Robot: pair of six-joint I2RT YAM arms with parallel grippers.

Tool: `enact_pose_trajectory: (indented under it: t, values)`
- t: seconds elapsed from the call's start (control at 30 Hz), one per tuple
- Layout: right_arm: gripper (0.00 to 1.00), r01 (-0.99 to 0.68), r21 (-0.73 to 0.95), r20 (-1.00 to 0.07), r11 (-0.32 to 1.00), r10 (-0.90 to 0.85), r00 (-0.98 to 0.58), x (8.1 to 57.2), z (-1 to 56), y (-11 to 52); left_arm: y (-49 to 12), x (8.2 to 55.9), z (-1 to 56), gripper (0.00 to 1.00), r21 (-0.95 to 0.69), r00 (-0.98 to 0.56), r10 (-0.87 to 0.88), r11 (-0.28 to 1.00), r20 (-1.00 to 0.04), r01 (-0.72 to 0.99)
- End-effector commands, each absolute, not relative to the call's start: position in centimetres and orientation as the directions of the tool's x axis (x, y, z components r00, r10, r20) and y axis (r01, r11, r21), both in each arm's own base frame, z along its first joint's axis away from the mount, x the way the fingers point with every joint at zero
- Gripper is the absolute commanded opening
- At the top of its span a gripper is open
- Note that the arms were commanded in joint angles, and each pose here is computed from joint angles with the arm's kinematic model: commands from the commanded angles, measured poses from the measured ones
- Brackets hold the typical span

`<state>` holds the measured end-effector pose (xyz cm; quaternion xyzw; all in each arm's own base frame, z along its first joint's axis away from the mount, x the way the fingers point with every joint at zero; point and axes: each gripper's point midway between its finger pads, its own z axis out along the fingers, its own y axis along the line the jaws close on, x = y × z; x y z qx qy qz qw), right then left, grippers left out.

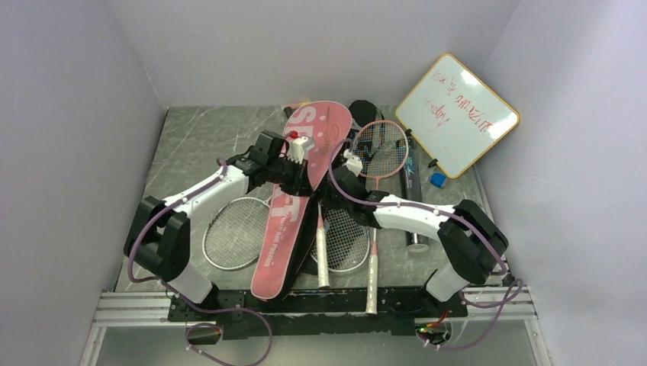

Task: Pack up the badminton gear
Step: Place the racket in the racket bag.

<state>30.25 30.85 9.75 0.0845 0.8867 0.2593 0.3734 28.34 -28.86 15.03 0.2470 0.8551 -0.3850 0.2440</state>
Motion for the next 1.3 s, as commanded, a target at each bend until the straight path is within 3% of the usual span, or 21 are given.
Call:
enact_pose_trajectory:
  t: [0.0, 0.2, 0.3, 0.37, 0.47, 0.63, 0.8, 1.0, 1.17, 1.27]
  values:
    - [0.00, -0.049, 0.698, -0.615, 0.715, 0.563, -0.552, 33.6, 14.0, 31.1, -30.3, 27.0, 15.6, 0.05, -0.540, -0.728, 0.299, 0.513, -0.617, 0.668]
    - [0.00, -0.083, 0.735, -0.620, 0.673, 0.618, -0.483, 34.3, 15.1, 30.0, -31.2, 25.7, 15.3, 0.07, -0.544, -0.714, 0.353, 0.471, -0.605, 0.694]
    - [0.00, -0.126, 0.745, -0.622, 0.655, 0.614, -0.485, 34.0, 15.5, 30.4, -31.0, 25.5, 15.2, 0.23, -0.493, -0.689, 0.389, 0.495, -0.611, 0.716]
    - [0.00, -0.157, 0.750, -0.624, 0.642, 0.609, -0.490, 33.7, 15.6, 30.7, -30.2, 25.9, 15.1, 0.42, -0.418, -0.666, 0.407, 0.546, -0.625, 0.726]
    - [0.00, -0.171, 0.754, -0.618, 0.634, 0.598, -0.510, 33.4, 14.8, 31.1, -28.0, 26.8, 15.2, 0.61, -0.286, -0.647, 0.410, 0.655, -0.643, 0.699]
    - [0.00, -0.162, 0.767, -0.597, 0.621, 0.597, -0.536, 33.3, 13.2, 31.6, -23.8, 27.2, 15.0, 0.77, -0.085, -0.632, 0.421, 0.787, -0.651, 0.612]
    - [0.00, -0.162, 0.784, -0.570, 0.599, 0.593, -0.568, 33.1, 12.2, 32.5, -22.2, 27.0, 14.4, 0.86, 0.010, -0.636, 0.442, 0.826, -0.633, 0.563]
    - [0.00, -0.154, 0.784, -0.562, 0.601, 0.584, -0.586, 33.1, 11.6, 32.8, -23.1, 26.1, 12.5, 0.96, 0.009, -0.656, 0.473, 0.815, -0.588, 0.579]
    - [0.00, -0.148, 0.784, -0.558, 0.603, 0.579, -0.594, 33.1, 11.2, 33.0, -23.7, 25.2, 10.7, 0.96, 0.011, -0.665, 0.514, 0.796, -0.542, 0.606]
    - [0.00, -0.149, 0.787, -0.554, 0.598, 0.581, -0.596, 33.0, 11.2, 33.1, -23.6, 24.9, 9.6, 0.87, 0.022, -0.675, 0.537, 0.790, -0.506, 0.613]
